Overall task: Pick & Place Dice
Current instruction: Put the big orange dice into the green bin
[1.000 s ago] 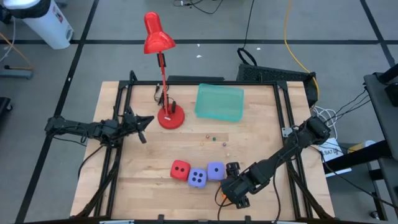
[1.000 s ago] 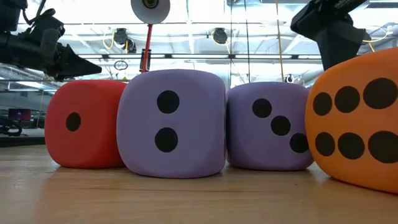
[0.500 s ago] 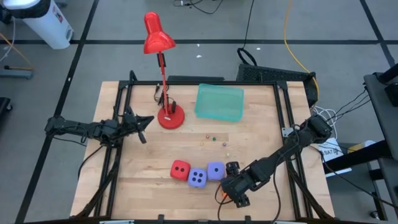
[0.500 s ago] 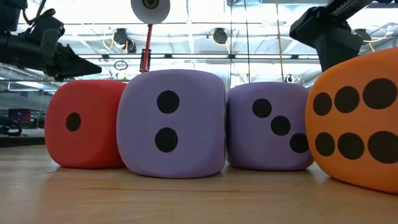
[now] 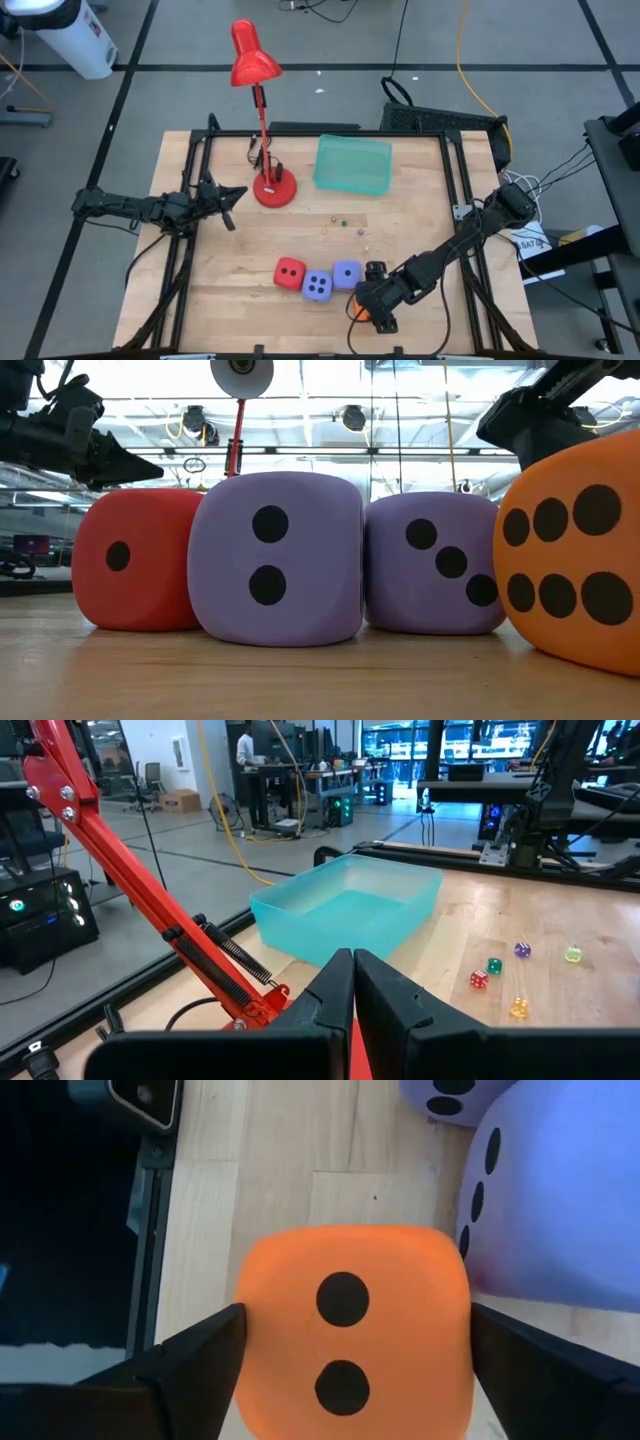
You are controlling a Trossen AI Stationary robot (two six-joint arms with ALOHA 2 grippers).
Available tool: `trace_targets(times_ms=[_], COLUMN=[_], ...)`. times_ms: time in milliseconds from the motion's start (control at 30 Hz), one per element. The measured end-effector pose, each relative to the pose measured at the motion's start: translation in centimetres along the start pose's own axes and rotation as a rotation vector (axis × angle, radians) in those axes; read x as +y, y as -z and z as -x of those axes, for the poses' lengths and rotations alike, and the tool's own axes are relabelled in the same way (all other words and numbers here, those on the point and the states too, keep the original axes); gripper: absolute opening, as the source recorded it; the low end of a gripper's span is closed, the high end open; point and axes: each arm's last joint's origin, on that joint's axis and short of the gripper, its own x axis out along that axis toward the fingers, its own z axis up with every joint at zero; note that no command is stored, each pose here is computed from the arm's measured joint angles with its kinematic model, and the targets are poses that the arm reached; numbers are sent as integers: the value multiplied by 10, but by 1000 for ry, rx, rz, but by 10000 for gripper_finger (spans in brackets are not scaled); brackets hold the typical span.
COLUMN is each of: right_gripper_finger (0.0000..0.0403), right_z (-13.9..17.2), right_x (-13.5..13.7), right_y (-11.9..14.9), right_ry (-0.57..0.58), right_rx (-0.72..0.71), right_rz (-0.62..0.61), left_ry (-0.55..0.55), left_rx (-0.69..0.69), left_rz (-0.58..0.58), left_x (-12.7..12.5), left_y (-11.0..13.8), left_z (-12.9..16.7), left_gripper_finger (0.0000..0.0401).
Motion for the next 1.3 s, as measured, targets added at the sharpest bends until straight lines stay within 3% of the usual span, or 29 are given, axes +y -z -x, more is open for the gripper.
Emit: trace_targets(times_ms=[533,800,1033,1300], right_gripper_finger=[218,199,233,356], right_z=[34,60,80,82], right_x=[-3,-13,-12,-22], right_y=[-6,6,5,1], right_ry=[2,85,37,54], right_rx=[-143,-129,-209,-200], right_rz=[-82,-143,-120,-157], left_ry=[0,0,0,0], left_rx=[0,0,0,1], left_rz=[3,5,6,8], left_x=[0,0,0,0], left_y=[0,0,0,0], left_z=[0,0,0,0], left_gripper_finger=[21,21,21,21])
